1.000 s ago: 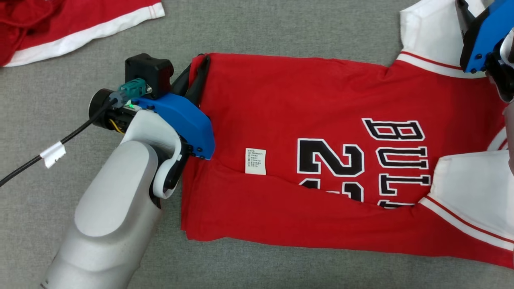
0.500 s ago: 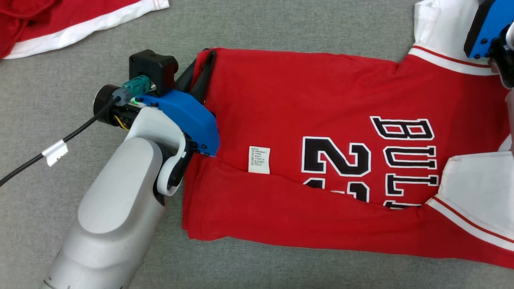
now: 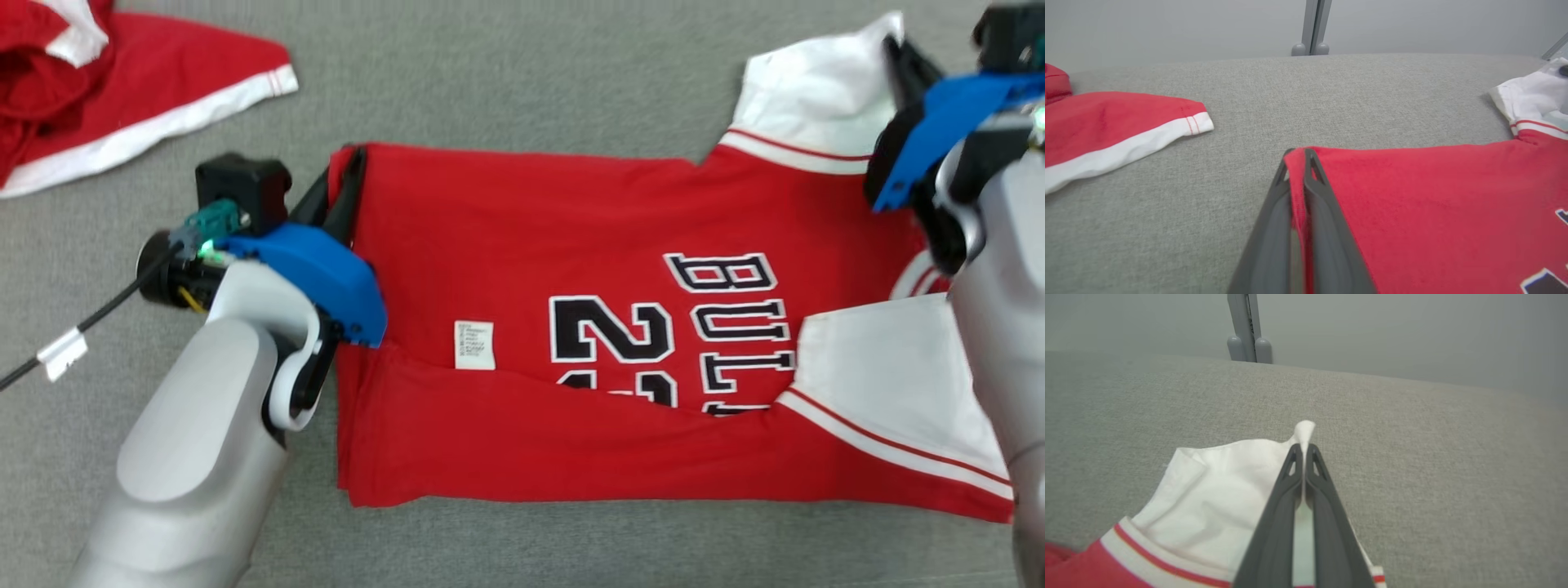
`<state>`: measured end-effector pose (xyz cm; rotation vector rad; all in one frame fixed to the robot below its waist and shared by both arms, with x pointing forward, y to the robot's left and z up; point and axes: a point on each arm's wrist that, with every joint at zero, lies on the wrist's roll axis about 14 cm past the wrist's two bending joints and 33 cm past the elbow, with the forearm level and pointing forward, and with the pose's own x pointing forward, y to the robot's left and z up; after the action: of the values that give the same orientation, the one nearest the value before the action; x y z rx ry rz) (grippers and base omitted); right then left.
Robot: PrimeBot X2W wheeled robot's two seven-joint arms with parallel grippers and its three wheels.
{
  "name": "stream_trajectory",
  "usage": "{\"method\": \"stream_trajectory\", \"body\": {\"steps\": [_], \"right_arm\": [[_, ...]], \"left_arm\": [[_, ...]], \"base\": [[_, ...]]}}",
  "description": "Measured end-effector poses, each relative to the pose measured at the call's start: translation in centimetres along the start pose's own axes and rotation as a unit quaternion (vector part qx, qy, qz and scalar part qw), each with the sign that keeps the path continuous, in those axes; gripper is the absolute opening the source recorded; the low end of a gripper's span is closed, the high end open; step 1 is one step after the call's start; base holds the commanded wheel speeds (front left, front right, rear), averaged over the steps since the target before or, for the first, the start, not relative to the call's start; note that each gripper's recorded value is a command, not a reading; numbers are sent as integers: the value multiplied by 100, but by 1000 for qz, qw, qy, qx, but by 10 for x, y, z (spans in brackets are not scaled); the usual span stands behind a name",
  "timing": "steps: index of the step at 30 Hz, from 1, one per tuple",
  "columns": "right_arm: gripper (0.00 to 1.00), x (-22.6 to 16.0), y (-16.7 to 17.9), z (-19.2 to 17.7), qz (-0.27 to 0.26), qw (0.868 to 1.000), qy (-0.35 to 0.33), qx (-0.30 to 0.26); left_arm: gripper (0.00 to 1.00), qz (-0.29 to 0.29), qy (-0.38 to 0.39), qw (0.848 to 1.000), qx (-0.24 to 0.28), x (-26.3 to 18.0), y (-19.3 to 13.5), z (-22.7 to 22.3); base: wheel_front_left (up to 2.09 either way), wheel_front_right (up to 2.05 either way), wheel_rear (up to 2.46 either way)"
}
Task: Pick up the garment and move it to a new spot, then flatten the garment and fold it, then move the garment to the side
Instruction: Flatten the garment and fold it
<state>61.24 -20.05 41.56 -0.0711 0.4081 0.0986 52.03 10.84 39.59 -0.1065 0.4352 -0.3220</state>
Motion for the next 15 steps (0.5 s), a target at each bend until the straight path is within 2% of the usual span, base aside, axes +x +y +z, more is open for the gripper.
{"method": "stream_trajectory", "body": {"steps": [6, 15], "right_arm": [[0, -54, -10, 6, 6, 999, -45, 7], [0, -146, -35, -6, -6, 994, -94, 61]], "left_arm": [[0, -7, -14, 1000, -3, -24, -10, 7], [0, -27, -49, 998, -30, -67, -41, 10]], "base": [[0, 0, 0], [0, 0, 0]]}}
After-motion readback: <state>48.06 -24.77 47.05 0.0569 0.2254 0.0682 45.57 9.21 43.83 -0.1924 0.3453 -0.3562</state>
